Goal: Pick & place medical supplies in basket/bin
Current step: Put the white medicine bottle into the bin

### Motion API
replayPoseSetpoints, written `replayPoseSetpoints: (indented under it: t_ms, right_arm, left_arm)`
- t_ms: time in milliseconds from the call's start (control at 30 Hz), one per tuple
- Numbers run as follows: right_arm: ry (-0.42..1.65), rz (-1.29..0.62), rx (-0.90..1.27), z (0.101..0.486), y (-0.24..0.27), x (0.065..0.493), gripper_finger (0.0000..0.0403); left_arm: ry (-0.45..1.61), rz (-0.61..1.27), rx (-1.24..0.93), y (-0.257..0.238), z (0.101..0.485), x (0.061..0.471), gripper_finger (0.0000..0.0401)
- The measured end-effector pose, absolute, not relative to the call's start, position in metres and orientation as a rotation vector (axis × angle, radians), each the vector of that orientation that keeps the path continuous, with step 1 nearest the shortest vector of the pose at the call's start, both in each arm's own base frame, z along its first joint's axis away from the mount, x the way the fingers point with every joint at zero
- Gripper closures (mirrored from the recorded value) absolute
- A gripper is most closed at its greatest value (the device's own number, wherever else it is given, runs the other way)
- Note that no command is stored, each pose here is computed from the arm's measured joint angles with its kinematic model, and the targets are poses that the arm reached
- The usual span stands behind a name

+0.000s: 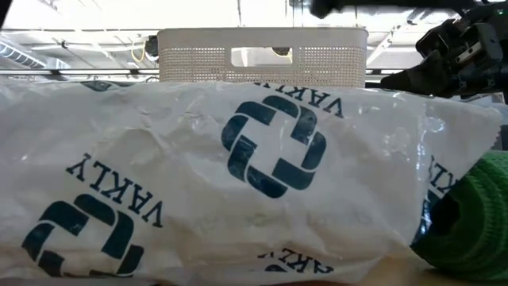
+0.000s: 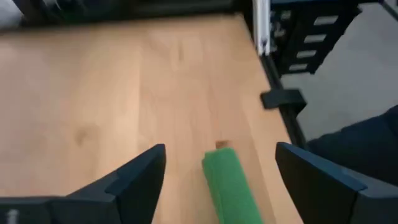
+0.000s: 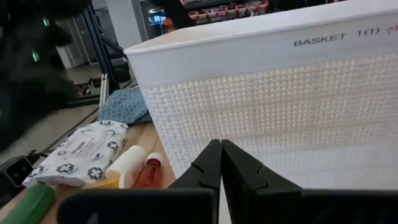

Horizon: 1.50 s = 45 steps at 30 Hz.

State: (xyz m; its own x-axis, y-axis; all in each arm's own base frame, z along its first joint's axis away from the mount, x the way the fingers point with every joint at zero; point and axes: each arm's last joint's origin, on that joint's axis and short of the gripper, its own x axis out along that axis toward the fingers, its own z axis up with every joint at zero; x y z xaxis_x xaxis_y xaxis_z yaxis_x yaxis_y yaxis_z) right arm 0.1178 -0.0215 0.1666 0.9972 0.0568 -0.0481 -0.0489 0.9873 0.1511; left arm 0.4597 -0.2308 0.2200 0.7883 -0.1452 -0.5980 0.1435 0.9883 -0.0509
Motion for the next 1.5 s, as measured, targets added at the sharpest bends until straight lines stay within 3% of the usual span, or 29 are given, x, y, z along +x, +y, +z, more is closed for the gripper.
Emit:
replayPoseSetpoints:
  t_ms: [267,467,667,1000,1500]
  right_arm:
    - [0.048,0.052,0.125,0.167,-0.022,0.118,0.0399]
    - [0.056,0.051,0.14,0.166,-0.022,0.118,0.0399]
    - [0.064,0.051,0.162,0.166,-0.021,0.118,0.0399]
    - [0.061,0.052,0.146,0.166,-0.021,0.118,0.0399]
    - [0.063,0.052,0.153,0.166,-0.021,0.118,0.0399]
  left_arm:
    - [0.765,-0.279,-0.22,-0.2,0.187,0.484,0.0075]
    - [0.786,-0.329,-0.236,-0.206,0.184,0.482,0.0075]
    - [0.816,-0.288,-0.072,-0.206,0.193,0.472,0.0075]
    - [1.182,-0.021,0.153,-0.179,0.224,0.418,0.0075]
    - [1.194,-0.185,0.297,-0.176,0.182,0.415,0.0075]
